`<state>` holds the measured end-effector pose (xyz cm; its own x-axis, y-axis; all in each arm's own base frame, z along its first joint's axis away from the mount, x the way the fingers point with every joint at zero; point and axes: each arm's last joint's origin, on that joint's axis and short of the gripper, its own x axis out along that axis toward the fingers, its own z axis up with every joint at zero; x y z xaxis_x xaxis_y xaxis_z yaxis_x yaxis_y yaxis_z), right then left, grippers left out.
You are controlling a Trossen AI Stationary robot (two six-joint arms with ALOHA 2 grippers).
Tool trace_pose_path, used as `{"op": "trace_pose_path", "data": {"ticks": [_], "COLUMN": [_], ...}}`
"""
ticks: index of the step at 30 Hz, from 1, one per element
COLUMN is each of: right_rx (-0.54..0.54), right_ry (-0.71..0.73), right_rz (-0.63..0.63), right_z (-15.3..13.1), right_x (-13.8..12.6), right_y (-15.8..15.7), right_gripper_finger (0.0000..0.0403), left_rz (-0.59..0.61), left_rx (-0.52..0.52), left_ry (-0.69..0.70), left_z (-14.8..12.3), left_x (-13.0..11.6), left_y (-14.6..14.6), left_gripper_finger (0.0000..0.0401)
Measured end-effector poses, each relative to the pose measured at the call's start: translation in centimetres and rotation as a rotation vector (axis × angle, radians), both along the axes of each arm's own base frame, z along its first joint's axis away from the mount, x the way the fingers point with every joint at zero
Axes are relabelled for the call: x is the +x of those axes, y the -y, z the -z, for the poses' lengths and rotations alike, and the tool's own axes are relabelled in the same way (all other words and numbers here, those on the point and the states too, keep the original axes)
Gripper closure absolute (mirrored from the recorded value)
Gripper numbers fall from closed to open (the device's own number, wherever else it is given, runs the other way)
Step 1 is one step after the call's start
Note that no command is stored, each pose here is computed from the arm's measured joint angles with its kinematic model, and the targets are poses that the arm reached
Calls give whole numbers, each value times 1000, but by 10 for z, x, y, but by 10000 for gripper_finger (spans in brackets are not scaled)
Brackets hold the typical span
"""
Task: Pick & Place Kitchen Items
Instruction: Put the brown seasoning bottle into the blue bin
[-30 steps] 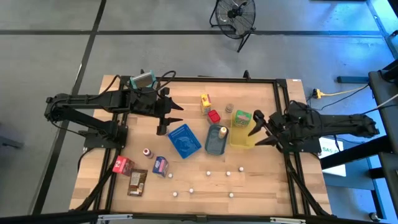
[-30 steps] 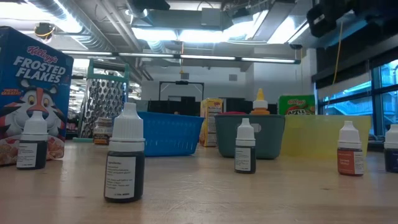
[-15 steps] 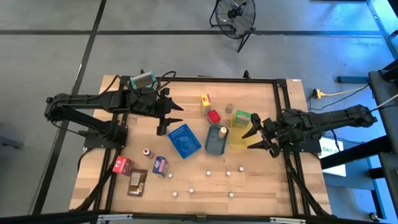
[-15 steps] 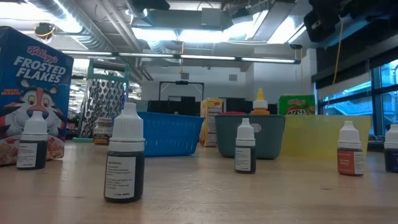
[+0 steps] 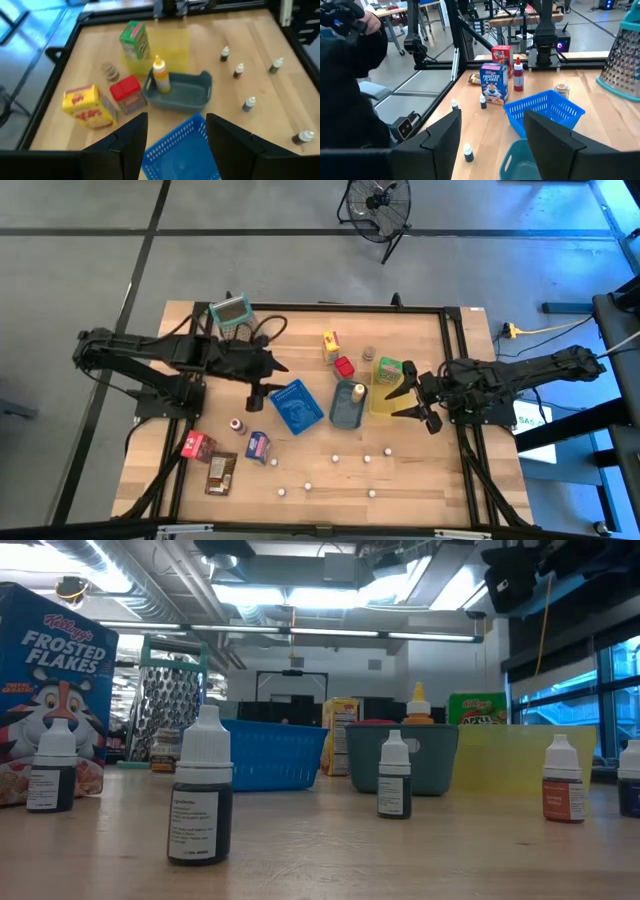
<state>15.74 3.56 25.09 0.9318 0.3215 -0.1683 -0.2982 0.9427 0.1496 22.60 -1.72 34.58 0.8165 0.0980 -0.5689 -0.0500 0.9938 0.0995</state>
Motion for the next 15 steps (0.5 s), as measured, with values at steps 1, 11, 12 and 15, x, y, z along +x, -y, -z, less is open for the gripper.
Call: {"op": "trace_pose_path", "data": {"ticks": [1,11,12,15], "right_rx": [1,-14,-14,-15], "right_ry": [3,8,8,8], "right_rz": [0,24,24,24], "right_z": [0,0,0,0], "right_x": [0,0,0,0], "right_y": [0,1,1,1], "right_gripper_finger": [186,186,186,186], "left_rz": [-8,1,3,33], "left_rx": [-6,0,3,52], "left_ry": [-7,-53,-54,-70], "left_z": [1,5,5,6], "left_x": [-1,-8,-8,-9], "left_y": [2,23,24,25], "left_gripper_finger": [205,205,205,205]}}
